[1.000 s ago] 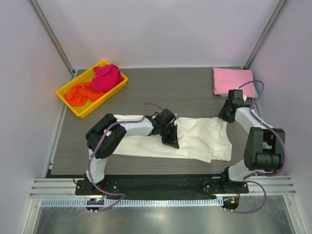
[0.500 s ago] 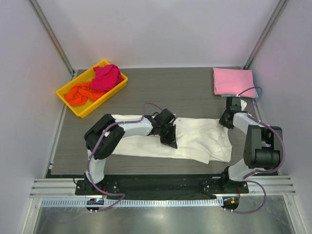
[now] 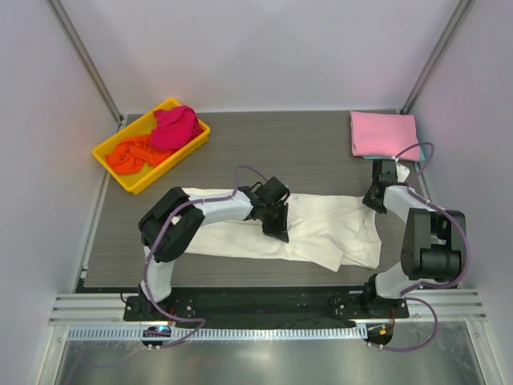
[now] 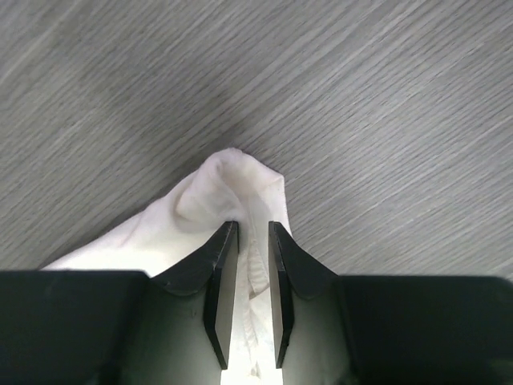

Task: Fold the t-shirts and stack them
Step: Fold the tshirt

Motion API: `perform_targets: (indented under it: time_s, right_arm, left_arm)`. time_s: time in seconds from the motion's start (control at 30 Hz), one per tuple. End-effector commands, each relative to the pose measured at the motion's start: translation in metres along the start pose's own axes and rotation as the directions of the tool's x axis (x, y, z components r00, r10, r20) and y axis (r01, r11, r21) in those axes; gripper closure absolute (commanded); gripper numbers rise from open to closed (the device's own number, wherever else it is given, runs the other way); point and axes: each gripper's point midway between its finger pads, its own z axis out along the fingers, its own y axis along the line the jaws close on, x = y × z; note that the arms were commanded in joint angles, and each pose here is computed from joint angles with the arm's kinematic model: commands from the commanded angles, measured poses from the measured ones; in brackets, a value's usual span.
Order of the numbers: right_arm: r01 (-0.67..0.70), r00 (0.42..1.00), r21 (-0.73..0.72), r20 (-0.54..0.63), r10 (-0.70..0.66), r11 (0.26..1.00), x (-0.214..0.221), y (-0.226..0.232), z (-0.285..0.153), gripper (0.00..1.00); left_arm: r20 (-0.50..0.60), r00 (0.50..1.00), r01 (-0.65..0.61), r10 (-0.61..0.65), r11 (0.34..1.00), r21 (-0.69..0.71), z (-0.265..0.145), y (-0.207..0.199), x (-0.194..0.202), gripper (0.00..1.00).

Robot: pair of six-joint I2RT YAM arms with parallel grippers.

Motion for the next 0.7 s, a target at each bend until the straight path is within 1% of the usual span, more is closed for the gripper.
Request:
perform_targets:
  time_s: [0.0,0.07,0.13,0.2,0.27,0.33,0.47,0.57,0.67]
  right_arm:
    - [-0.05,0.991,0.005,0.121,0.049,0.999,-0.041,0.0,-0.021,0.74]
    - [-0.06,0.99,-0.016,0.129,0.061,0.998,-0.049,0.005,-0.028,0.77]
    - [-0.061,0.992,-0.016,0.113,0.062,0.998,-0.05,0.005,-0.033,0.78]
    - [-0.07,0.989,-0.023,0.127,0.072,0.997,-0.058,0.006,-0.041,0.77]
    - [-0.07,0.988,-0.048,0.136,0.076,0.996,-0.064,0.01,-0.047,0.72]
    - [-0.076,0.988,-0.067,0.128,0.084,0.995,-0.064,0.014,-0.049,0.72]
    - [-0.08,0.992,-0.127,0.087,0.092,0.989,-0.062,0.029,-0.048,0.81]
    - [-0.093,0.993,-0.174,0.051,0.103,0.98,-0.054,0.039,-0.044,0.82]
    - [-0.103,0.994,-0.179,0.01,0.106,0.978,-0.04,0.04,-0.035,0.82]
  left_arm:
    - [-0.007,1.0,-0.011,0.01,0.998,-0.054,-0.003,0.009,-0.001,1.0]
    - [-0.008,1.0,-0.014,0.014,0.998,-0.058,-0.003,0.009,-0.001,1.0]
    - [-0.008,1.0,-0.015,0.014,0.998,-0.063,-0.005,0.01,-0.002,1.0]
    - [0.003,1.0,-0.02,0.021,0.998,-0.063,-0.009,0.008,-0.003,1.0]
    - [0.004,1.0,-0.024,0.024,0.998,-0.06,-0.013,0.006,-0.003,1.0]
    - [0.009,0.999,-0.035,0.036,0.998,-0.047,-0.017,0.001,-0.005,1.0]
    - [-0.002,0.999,-0.045,0.045,0.998,-0.048,-0.02,-0.001,-0.004,1.0]
    - [-0.005,0.999,-0.045,0.044,0.998,-0.048,-0.02,-0.001,-0.005,1.0]
    - [-0.01,0.999,-0.044,0.043,0.998,-0.047,-0.019,0.0,-0.004,1.0]
